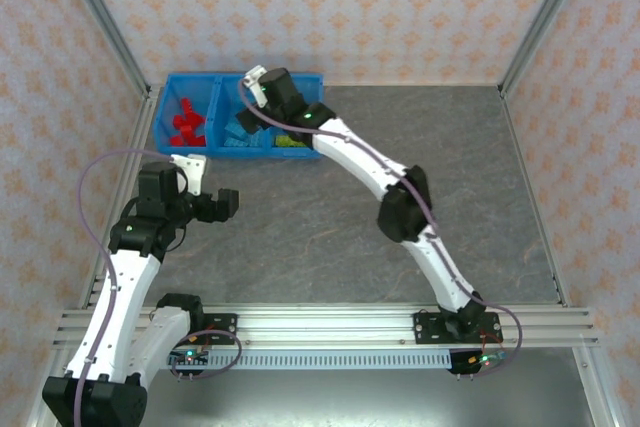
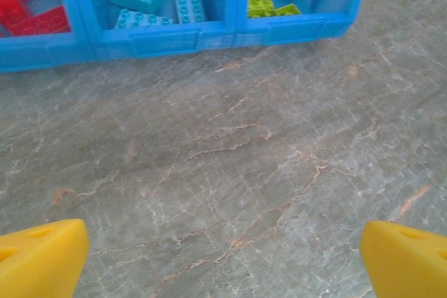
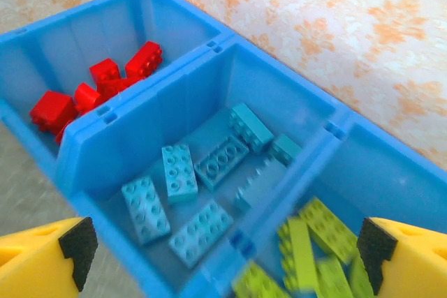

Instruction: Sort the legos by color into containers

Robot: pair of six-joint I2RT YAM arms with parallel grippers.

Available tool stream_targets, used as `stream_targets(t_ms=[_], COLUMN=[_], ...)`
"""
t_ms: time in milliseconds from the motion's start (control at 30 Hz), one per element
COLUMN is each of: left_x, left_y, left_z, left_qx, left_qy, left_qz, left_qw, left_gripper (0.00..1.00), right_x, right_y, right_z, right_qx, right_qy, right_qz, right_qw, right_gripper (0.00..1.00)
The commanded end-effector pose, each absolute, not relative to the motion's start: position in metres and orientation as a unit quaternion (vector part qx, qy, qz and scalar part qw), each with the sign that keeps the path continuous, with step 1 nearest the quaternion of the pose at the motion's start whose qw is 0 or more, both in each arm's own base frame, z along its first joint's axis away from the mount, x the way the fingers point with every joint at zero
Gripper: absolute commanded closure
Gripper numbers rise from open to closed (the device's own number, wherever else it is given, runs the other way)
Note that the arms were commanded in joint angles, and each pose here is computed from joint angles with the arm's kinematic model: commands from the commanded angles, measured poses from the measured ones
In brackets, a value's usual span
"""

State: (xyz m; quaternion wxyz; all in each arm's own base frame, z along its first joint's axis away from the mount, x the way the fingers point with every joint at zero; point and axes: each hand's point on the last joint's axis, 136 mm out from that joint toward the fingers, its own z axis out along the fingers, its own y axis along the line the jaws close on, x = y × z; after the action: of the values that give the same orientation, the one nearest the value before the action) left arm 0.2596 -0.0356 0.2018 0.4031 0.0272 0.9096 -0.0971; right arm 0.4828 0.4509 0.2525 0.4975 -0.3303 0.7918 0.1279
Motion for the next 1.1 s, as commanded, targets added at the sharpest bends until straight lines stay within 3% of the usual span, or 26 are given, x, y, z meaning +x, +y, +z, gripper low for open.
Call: stream_targets(t_ms=[0, 167, 300, 467, 567, 800, 1067], left_x=[0.274, 0.286, 0.295, 0.313, 0.319, 0.35, 0.393], left_y=[-0.004, 0.031, 0.053, 0.063, 0.07, 0.059, 0.029], left_z=[0.232, 0.229, 0.206, 0.17, 0.153, 0.125, 0.095], left_qx=[-0.108, -0.192, -0.202, -0.2, -0.2, -0.144, -0.077], left_qy=[0.882, 0.836, 0.831, 0.832, 0.821, 0.818, 0.822], left_qz=[-0.069, -0.009, 0.062, 0.104, 0.126, 0.119, 0.063], left_qw=[0.454, 0.513, 0.515, 0.507, 0.519, 0.545, 0.561], left_gripper=[0.0, 0.0, 0.0, 0.0, 0.0, 0.0, 0.0], right_x=[0.457, 0.409, 0.378, 0.351, 0.334, 0.355, 0.388], right_y=[0.389, 0.282, 0.187, 0.041, -0.02, -0.051, -0.04], right_z=[0.332, 0.315, 0.287, 0.232, 0.197, 0.149, 0.097], right_qx=[-0.266, -0.17, -0.062, 0.18, 0.252, 0.205, 0.163], right_qy=[0.781, 0.796, 0.796, 0.793, 0.775, 0.79, 0.816], right_qz=[0.15, 0.109, 0.028, -0.056, -0.145, -0.233, -0.09], right_qw=[0.545, 0.571, 0.602, 0.579, 0.561, 0.528, 0.548], right_gripper=[0.01, 0.01, 0.01, 0.01, 0.01, 0.01, 0.01])
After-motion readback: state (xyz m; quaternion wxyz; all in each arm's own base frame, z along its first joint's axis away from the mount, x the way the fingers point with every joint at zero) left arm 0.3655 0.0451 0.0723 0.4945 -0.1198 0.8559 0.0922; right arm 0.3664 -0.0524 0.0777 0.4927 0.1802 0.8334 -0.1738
